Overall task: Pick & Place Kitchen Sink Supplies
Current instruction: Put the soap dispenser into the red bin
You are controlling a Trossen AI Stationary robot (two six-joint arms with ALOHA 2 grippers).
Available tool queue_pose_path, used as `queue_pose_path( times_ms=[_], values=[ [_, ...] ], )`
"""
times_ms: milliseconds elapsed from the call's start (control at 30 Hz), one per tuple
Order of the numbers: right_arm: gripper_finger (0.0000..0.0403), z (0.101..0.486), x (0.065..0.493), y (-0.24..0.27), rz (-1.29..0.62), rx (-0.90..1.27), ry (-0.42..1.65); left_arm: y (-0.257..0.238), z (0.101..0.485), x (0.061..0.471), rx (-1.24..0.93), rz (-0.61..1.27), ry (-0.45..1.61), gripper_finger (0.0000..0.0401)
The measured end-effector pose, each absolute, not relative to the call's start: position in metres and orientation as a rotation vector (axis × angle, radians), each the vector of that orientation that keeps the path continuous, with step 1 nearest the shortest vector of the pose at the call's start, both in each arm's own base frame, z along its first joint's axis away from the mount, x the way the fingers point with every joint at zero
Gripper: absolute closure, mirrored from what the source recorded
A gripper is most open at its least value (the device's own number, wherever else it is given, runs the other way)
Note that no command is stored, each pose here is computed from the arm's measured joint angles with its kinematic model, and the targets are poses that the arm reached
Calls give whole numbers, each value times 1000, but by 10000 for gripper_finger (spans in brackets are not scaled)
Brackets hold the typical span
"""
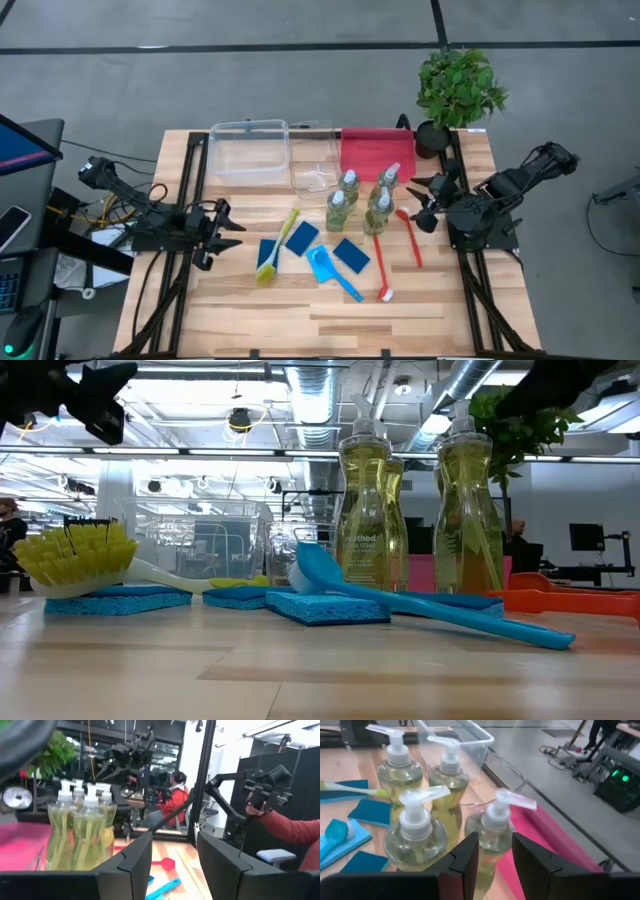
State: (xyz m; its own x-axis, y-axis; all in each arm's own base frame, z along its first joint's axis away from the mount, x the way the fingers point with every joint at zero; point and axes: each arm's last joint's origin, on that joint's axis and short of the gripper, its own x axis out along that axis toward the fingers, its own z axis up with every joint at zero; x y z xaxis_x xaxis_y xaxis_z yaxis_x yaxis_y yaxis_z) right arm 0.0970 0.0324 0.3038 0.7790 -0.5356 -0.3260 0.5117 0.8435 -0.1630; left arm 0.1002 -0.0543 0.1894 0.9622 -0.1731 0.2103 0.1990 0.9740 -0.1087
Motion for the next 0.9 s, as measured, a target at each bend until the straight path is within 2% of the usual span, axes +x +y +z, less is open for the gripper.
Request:
queue_pose_path(
  times_ms=[233,633,900],
  values=[
    [280,293,101,29,-644,-79,357,-55,187,102,-106,-178,-178,243],
    [178,282,107,19,-724,-4,297,-57,183,105,-88,-178,-148,243],
    [173,277,122,11,-628,-14,304,-57,184,105,-89,-177,-151,243]
  ],
)
